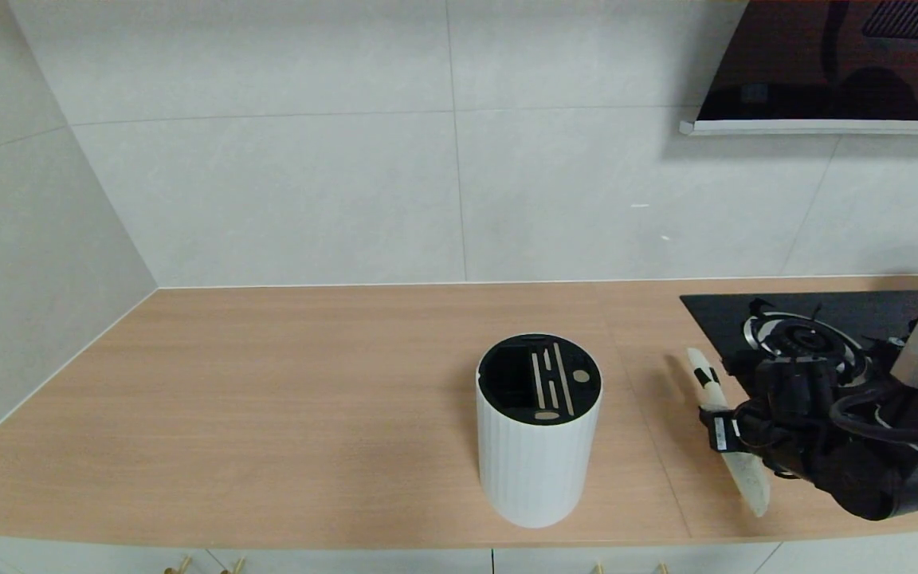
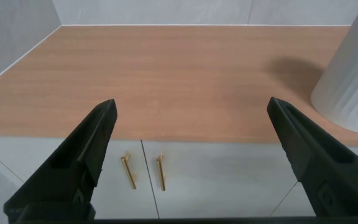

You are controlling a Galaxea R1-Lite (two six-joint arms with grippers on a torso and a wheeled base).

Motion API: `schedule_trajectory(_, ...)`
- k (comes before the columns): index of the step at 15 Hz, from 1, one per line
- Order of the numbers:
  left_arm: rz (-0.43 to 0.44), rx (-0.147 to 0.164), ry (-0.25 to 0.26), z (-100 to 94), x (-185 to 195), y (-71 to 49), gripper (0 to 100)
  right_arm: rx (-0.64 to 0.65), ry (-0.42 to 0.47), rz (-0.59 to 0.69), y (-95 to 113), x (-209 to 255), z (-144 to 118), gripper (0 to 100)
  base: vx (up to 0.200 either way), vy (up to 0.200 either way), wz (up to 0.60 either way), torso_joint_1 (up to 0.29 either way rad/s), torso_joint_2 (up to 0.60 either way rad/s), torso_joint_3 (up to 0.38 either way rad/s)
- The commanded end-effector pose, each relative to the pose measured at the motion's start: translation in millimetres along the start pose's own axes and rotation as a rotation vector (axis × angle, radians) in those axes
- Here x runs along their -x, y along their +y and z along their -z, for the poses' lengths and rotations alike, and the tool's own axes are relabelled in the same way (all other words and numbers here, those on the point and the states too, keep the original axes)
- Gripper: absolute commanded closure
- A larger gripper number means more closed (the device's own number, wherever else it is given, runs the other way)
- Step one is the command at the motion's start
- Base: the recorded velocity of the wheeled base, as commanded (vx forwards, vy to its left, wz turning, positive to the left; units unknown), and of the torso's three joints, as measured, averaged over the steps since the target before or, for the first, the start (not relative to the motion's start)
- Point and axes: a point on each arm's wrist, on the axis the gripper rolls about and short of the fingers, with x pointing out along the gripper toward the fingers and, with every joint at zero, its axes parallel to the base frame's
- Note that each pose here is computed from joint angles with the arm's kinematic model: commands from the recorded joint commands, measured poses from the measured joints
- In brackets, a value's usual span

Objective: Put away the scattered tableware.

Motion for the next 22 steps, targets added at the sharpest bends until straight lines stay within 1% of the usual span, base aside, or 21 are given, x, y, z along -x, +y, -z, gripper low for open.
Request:
schedule_trajectory(1,-0.001,0.001,-0.001,0.0,0,0.0,0,-0.007,-0.081,-0.005,-3,24,-20,100,0.000,0.000,0.00,0.000,0.00,0.000)
schedule_trajectory(2,-0.001,0.007,-0.021,-2.1,0,0.0,0,-0.005,-0.109,0.000,-2,31,-27,100,0.000,0.000,0.00,0.000,0.00,0.000)
schedule_trajectory(3,-0.002,0.018,-0.087,-8.8,0,0.0,0,-0.006,-0.130,-0.001,-2,37,-32,100,0.000,0.000,0.00,0.000,0.00,0.000)
schedule_trajectory(4,0.006,0.027,-0.180,-19.9,2,-0.1,0,-0.008,-0.170,-0.009,-1,48,-41,100,0.000,0.000,0.00,0.000,0.00,0.000)
schedule_trajectory(5,0.020,0.025,-0.192,-27.4,4,-0.3,0,-0.008,-0.205,-0.022,2,57,-49,100,0.000,0.000,0.00,0.000,0.00,0.000)
schedule_trajectory(6,0.091,0.018,-0.130,-36.8,5,-1.3,0,-0.010,-0.243,-0.027,2,66,-57,100,0.000,0.000,0.00,0.000,0.00,0.000)
schedule_trajectory(7,0.210,0.014,-0.066,-54.6,6,-2.6,0,-0.014,-0.289,-0.027,1,77,-67,100,0.000,0.000,0.00,0.000,0.00,0.000)
schedule_trajectory(8,0.347,0.016,-0.005,-78.4,6,-4.4,0,-0.022,-0.336,-0.030,-1,89,-78,100,0.000,0.000,0.00,0.000,0.00,0.000)
schedule_trajectory(9,0.468,0.022,0.034,-112.8,-3,-7.2,0,-0.027,-0.366,-0.030,-2,97,-91,100,0.000,0.000,0.00,0.000,0.00,0.000)
schedule_trajectory(10,0.539,0.026,0.073,-134.2,-17,-10.7,0,-0.028,-0.378,-0.036,-2,104,-102,100,0.000,0.000,0.00,0.000,0.00,0.000)
schedule_trajectory(11,0.614,0.035,0.126,-148.5,-35,-15.3,0,-0.027,-0.375,-0.047,0,108,-111,100,0.000,0.000,0.00,0.000,0.00,0.000)
schedule_trajectory(12,0.689,0.049,0.192,-157.6,-59,-20.8,0,-0.021,-0.393,-0.083,11,113,-120,100,0.000,0.000,0.00,0.000,0.00,0.000)
schedule_trajectory(14,0.748,0.071,0.280,-159.3,-97,-28.8,0,-0.014,-0.438,-0.126,25,117,-133,100,0.000,0.000,0.00,0.000,0.00,0.000)
schedule_trajectory(15,0.755,0.079,0.322,-155.0,-116,-32.7,0,0.004,-0.441,-0.174,42,118,-138,100,0.000,0.000,0.00,0.000,0.00,0.000)
schedule_trajectory(16,0.778,0.079,0.367,-149.6,-133,-38.7,0,0.021,-0.421,-0.205,56,116,-141,100,0.000,0.000,0.00,0.000,0.00,0.000)
schedule_trajectory(17,0.809,0.074,0.380,-145.3,-144,-45.7,0,0.035,-0.410,-0.236,69,118,-144,100,0.000,0.000,0.00,0.000,0.00,0.000)
schedule_trajectory(18,0.813,0.076,0.369,-143.7,-155,-49.1,0,0.043,-0.416,-0.264,78,123,-147,100,0.000,0.000,0.00,0.000,0.00,0.000)
schedule_trajectory(19,0.814,0.082,0.348,-143.3,-166,-52.4,0,0.040,-0.419,-0.299,88,129,-146,100,0.000,0.000,0.00,0.000,0.00,0.000)
schedule_trajectory(20,0.817,0.096,0.343,-142.8,-170,-54.2,0,0.043,-0.414,-0.325,96,135,-143,100,0.000,0.000,0.00,0.000,0.00,0.000)
schedule_trajectory(21,0.847,0.162,0.339,-144.3,-174,-61.9,0,0.054,-0.424,-0.373,107,153,-137,100,0.000,0.000,0.00,0.000,0.00,0.000)
schedule_trajectory(22,0.874,0.221,0.344,-146.0,-174,-68.1,0,0.060,-0.431,-0.398,112,162,-136,100,0.000,0.000,0.00,0.000,0.00,0.000)
